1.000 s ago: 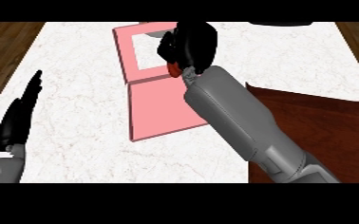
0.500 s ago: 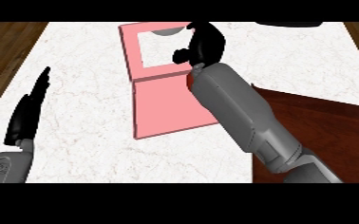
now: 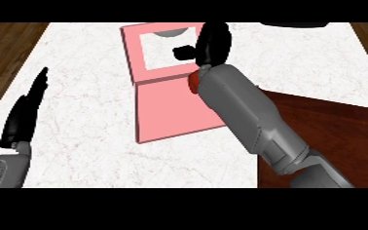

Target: Pick the bell pepper from the tray and place it in the cardboard box

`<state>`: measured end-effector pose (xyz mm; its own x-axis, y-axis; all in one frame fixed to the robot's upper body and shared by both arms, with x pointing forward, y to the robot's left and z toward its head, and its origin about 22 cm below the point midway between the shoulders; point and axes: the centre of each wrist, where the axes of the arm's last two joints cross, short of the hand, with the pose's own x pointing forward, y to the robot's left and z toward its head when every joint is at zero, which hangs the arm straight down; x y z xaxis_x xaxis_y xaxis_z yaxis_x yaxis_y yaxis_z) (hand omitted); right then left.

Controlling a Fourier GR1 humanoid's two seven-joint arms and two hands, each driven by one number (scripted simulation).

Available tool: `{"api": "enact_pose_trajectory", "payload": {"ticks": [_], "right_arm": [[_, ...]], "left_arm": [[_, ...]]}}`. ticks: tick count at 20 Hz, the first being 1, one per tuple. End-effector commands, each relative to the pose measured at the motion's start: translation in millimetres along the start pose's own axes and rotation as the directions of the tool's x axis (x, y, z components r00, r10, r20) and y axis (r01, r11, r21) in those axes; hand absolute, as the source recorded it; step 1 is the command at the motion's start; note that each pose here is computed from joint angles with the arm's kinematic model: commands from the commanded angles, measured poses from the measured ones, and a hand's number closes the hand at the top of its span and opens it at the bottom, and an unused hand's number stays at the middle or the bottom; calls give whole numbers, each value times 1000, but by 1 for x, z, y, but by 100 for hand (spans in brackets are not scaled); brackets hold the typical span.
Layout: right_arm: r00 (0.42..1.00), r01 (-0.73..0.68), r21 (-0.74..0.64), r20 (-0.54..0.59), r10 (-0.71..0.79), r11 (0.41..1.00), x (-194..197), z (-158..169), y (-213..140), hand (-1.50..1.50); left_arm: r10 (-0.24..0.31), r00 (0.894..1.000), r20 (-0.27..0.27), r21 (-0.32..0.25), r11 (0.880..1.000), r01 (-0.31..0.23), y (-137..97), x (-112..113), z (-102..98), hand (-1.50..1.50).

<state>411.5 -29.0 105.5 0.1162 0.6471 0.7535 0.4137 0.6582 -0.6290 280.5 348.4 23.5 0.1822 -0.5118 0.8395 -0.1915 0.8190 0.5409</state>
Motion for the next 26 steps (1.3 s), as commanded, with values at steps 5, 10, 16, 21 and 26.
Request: {"api": "enact_pose_trajectory", "payload": {"ticks": [5,10,16,21,26], "right_arm": [[968,249,-173,27,-248,953,-3,7,-8,-150],[942,337,-165,50,-333,927,-28,25,-34,-150],[954,294,-217,12,-298,931,-77,27,-98,-150],[957,282,-208,-2,-289,936,-108,73,-146,-150],[970,241,-142,-6,-244,960,-136,124,-205,-150]], "left_arm": [[-10,999,-41,22,1000,10,-7,-7,17,0],[11,998,-54,50,999,-8,20,-16,13,0],[-6,997,-81,73,997,12,11,-23,26,0],[-3,997,-74,91,996,10,31,-27,22,0],[-6,997,-74,81,997,12,33,-22,19,0]]}}
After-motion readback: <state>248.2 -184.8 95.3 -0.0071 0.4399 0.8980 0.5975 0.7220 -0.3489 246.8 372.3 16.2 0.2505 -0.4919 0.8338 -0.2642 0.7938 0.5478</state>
